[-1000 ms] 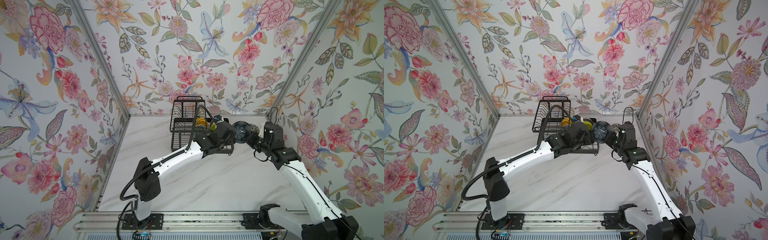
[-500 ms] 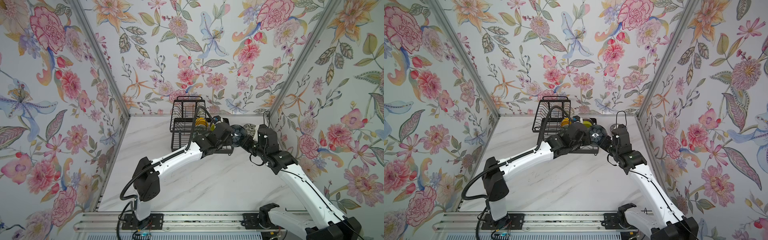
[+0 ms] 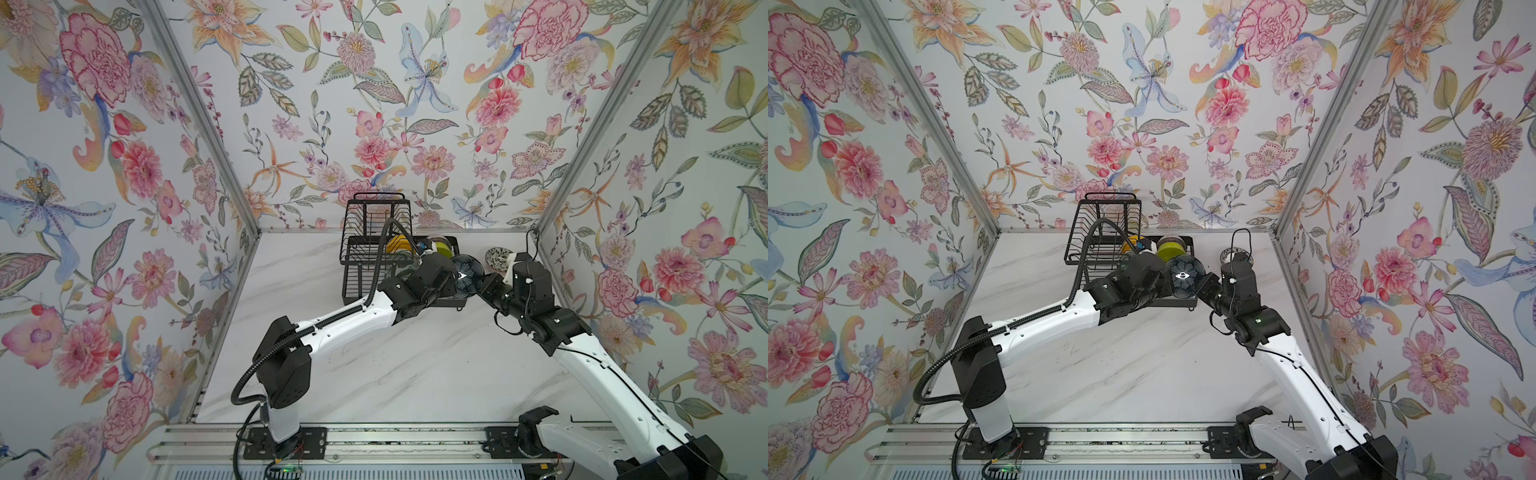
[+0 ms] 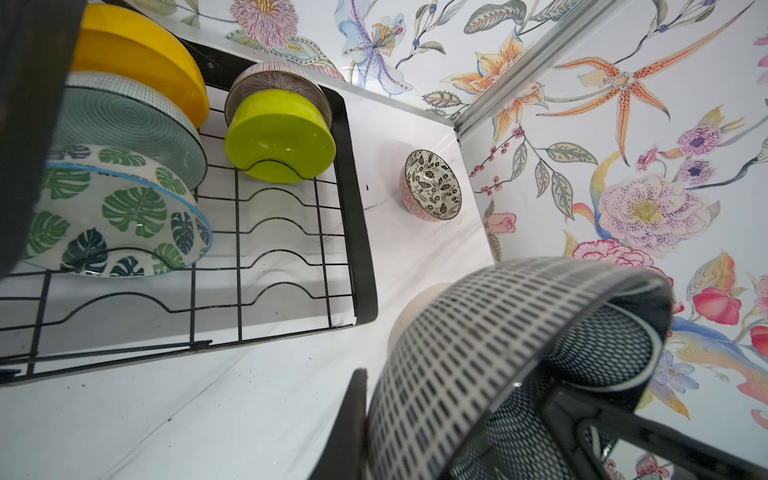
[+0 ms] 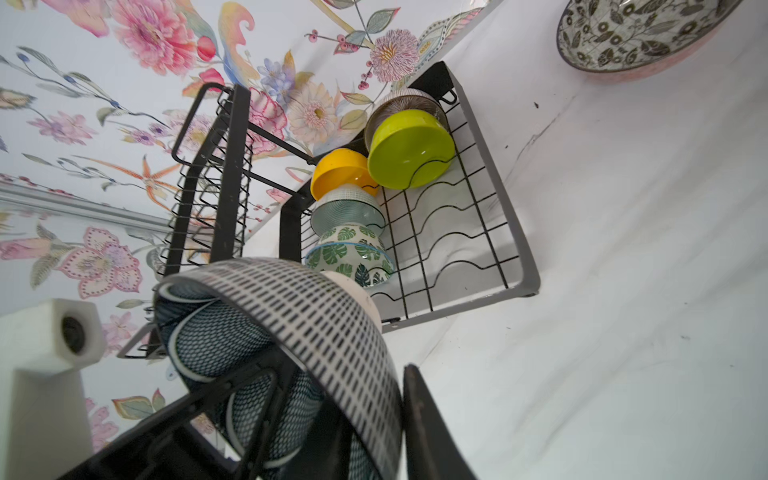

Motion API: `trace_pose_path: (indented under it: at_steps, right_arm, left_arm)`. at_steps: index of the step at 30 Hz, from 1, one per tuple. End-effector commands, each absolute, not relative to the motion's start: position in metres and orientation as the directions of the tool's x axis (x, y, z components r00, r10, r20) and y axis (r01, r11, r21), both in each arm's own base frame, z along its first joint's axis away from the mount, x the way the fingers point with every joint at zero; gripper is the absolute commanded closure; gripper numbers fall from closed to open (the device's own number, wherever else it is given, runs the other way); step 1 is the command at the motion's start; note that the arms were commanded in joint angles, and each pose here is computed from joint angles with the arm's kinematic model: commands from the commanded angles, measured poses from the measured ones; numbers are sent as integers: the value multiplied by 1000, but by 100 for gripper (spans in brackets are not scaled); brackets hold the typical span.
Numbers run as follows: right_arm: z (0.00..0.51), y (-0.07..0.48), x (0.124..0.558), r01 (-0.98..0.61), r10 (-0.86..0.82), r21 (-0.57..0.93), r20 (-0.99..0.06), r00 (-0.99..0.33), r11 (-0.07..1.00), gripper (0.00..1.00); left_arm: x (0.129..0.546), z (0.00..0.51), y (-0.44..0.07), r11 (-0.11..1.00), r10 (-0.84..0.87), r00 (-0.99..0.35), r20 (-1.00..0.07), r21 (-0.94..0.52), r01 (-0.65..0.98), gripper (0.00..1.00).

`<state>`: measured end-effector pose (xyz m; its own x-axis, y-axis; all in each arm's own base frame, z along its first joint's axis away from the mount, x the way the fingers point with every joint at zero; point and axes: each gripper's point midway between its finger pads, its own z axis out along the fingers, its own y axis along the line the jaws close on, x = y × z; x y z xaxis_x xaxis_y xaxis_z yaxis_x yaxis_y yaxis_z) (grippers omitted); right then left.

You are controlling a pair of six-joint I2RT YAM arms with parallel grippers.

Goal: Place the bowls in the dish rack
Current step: 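Lift the blue-grey bowl and tilt it toward the rack with the right gripper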

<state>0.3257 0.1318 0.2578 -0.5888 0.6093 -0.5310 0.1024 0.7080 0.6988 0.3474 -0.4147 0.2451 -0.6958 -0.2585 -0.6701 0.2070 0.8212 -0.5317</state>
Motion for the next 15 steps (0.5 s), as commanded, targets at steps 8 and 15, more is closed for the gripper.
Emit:
trace_pose_path:
  at_steps: [8, 15]
  right_arm:
    - [274, 131, 326, 82, 636, 725, -537, -554, 684, 60]
    - [275, 135, 326, 68, 617, 721, -535, -577, 689, 48]
  left_arm:
    - [359, 274, -401, 833, -294, -618, -729, -512, 208, 100]
    - [357, 269, -405, 824, -305, -641, -705, -533, 194, 100]
